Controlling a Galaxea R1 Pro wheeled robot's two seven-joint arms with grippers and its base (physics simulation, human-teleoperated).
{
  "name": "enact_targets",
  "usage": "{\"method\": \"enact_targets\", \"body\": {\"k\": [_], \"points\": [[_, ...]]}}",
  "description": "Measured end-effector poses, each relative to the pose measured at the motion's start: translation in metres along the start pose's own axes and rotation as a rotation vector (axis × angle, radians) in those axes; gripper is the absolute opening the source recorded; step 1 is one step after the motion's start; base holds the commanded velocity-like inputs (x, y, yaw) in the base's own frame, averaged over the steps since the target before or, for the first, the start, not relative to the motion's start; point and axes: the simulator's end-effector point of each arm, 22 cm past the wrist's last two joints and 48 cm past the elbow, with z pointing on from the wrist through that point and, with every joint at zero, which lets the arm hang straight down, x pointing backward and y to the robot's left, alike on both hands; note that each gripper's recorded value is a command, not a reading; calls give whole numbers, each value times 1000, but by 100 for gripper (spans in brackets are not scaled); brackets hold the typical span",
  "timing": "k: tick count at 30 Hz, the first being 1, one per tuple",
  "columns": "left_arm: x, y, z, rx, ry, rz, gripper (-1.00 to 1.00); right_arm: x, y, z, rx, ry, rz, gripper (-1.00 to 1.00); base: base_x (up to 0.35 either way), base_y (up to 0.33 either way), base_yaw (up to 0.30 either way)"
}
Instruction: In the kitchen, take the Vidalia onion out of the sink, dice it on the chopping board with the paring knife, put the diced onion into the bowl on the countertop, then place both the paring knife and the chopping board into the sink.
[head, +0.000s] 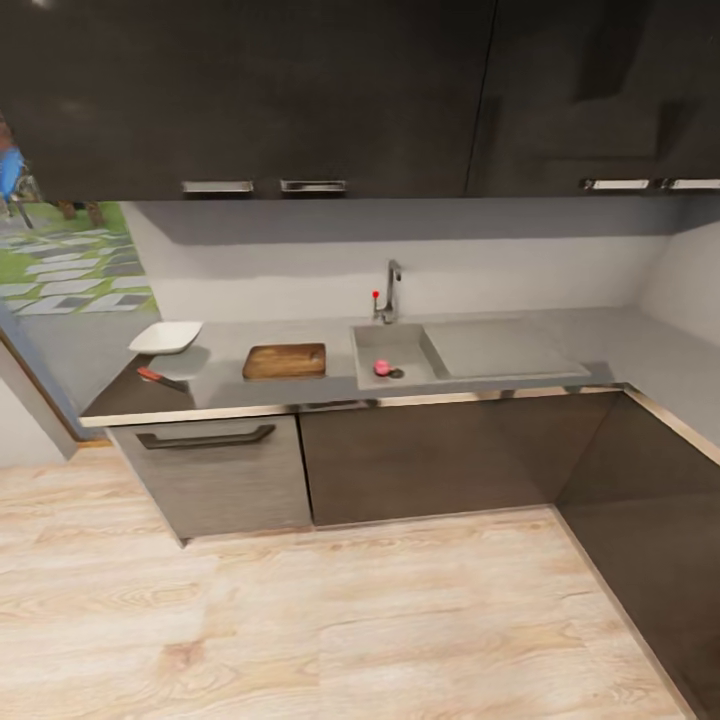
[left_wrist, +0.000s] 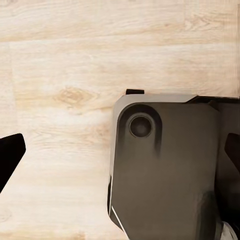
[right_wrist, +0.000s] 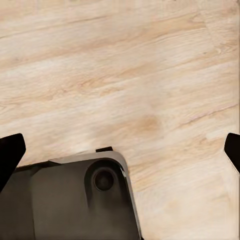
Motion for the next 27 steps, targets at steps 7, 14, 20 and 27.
{"method": "enact_targets", "body": {"k": [7,14,20,27], "points": [[0,0,0,0,0,0,100,0,1,0,-2,1,-1,100,217,-233,5],[0,0,0,0,0,0,100,0,1,0,-2,2,-1,100,217,-233,0],[0,0,0,0,0,0,100,1,1,0,-2,2,-1,100,217,-233,0],[0,0,0,-1,0,0,100,1,1,0,-3,3,-1,100,29,-34,0]]}}
